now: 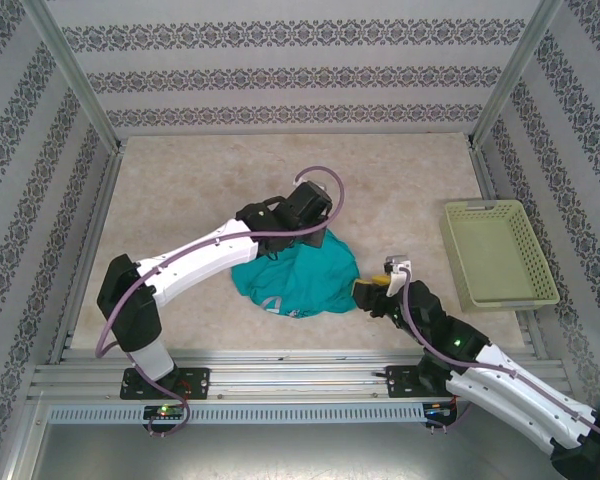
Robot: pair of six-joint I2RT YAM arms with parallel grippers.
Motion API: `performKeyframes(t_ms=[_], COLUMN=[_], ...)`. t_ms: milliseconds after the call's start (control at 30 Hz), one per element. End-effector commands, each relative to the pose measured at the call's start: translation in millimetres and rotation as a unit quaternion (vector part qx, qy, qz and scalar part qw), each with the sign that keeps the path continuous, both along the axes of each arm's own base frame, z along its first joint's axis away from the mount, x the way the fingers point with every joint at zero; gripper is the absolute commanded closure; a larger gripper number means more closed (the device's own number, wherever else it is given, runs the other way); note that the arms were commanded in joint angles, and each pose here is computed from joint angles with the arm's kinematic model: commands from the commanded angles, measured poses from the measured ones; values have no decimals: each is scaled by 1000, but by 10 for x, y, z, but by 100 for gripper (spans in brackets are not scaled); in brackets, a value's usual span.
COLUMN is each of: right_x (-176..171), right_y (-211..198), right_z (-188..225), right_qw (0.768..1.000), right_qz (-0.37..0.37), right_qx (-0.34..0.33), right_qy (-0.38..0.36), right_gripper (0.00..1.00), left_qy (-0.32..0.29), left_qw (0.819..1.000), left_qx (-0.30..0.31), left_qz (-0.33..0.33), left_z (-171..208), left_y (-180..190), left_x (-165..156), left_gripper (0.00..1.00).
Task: Fold the inside-out t-shirt
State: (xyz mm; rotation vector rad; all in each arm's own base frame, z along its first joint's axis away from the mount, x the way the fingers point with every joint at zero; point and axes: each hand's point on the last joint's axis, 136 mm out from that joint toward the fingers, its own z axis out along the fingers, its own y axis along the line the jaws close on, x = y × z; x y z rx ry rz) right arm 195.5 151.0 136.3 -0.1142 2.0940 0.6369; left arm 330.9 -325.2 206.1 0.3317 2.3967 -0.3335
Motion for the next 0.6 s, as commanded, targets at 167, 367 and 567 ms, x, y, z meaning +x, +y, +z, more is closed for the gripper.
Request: performKeyframes(t_ms=[167, 367, 567], right_x=[221, 550, 961], right_y=[-133, -189, 24], right_z=[165, 182, 106], right_qw=[998, 994, 993], right_qz=[-53, -86, -69], right_qx=[13, 23, -41], right_qy=[32, 60, 88], right_gripper=[30, 28, 24], left_qy=[-80, -121, -98], left_qw=[995, 987, 982], left_qx=[-61, -74, -8], left_qz=[-3, 81, 164], left_z=[462, 458, 21], left_y=[283, 1184, 1968], left_x=[-385, -756, -1081], left_gripper=[100, 100, 100])
